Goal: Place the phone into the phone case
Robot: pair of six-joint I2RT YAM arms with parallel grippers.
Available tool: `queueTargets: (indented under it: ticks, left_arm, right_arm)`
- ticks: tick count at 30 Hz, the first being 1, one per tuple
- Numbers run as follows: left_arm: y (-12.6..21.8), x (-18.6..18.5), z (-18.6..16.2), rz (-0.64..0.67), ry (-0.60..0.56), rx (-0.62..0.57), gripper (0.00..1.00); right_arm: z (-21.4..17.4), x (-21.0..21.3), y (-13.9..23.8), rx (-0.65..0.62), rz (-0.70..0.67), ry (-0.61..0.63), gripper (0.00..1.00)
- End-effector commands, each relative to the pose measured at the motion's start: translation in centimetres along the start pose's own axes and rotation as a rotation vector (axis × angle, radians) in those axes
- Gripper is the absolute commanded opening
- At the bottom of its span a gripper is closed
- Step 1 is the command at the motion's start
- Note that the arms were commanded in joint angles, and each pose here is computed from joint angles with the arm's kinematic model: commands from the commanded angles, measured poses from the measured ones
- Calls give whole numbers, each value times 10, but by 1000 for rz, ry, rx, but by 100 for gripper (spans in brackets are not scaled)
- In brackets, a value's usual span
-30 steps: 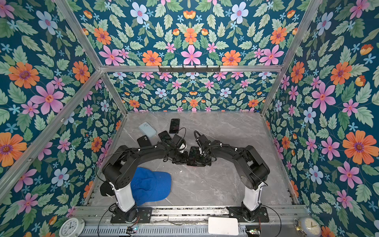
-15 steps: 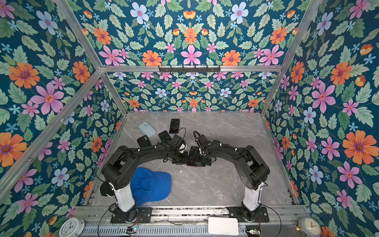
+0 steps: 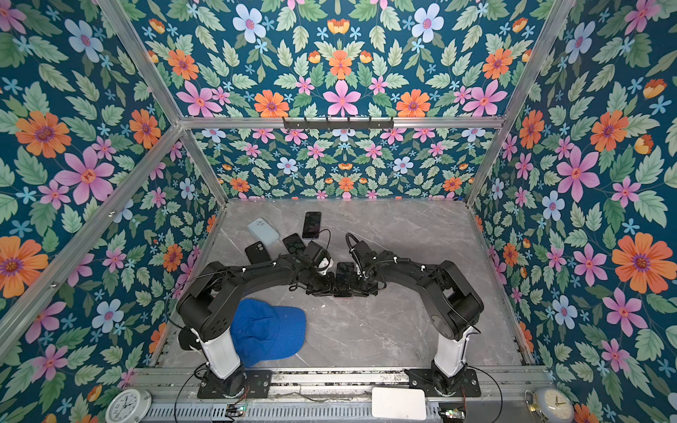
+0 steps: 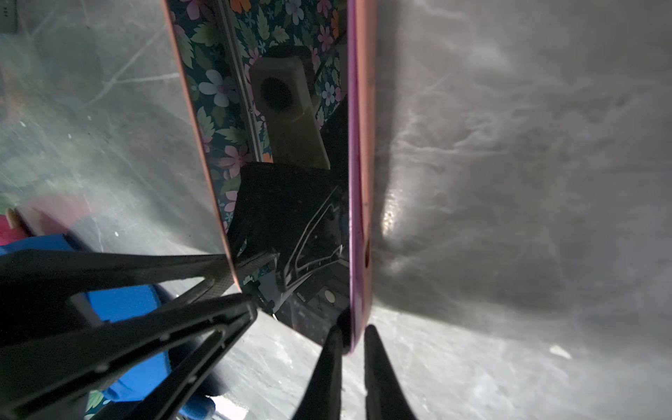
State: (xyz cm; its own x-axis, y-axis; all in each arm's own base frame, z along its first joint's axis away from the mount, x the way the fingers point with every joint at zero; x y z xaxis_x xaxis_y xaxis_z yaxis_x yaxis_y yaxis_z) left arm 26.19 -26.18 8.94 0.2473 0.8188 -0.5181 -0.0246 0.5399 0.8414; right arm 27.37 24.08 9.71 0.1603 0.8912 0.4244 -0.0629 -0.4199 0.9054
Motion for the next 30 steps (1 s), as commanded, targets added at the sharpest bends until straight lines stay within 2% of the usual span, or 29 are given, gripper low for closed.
queueTargets:
  ticks: [1, 10, 24, 30]
  left_arm:
    - [-2, 1, -1, -18, -3, 9, 33]
    - [-5, 1, 0, -27, -1, 9, 33]
    - [-6, 1, -1, -38, 0, 7, 33]
    - [0, 2, -2, -22, 2, -4, 33]
  right_arm:
    - [1, 0, -3, 2, 0, -3, 13]
    - [-3, 1, -13, 37, 38, -19, 3]
    - [-5, -6, -24, 55, -8, -38, 0]
    - [-2, 1, 7, -15, -41, 10, 1]
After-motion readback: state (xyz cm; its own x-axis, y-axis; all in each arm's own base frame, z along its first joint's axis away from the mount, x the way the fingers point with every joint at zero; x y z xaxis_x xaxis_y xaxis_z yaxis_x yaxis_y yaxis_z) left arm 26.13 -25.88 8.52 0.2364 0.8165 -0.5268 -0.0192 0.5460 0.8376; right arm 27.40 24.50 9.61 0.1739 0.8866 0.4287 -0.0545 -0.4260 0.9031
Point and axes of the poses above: each gripper's point midway between its finger pads, its own y axis back along the fingers, its own x axis along the line the jaws close on, z = x × y, the point moved 7 cm from there along y, back along the fingers, and after that the axes turned 6 degrees about -y, right-handed, at the moved point
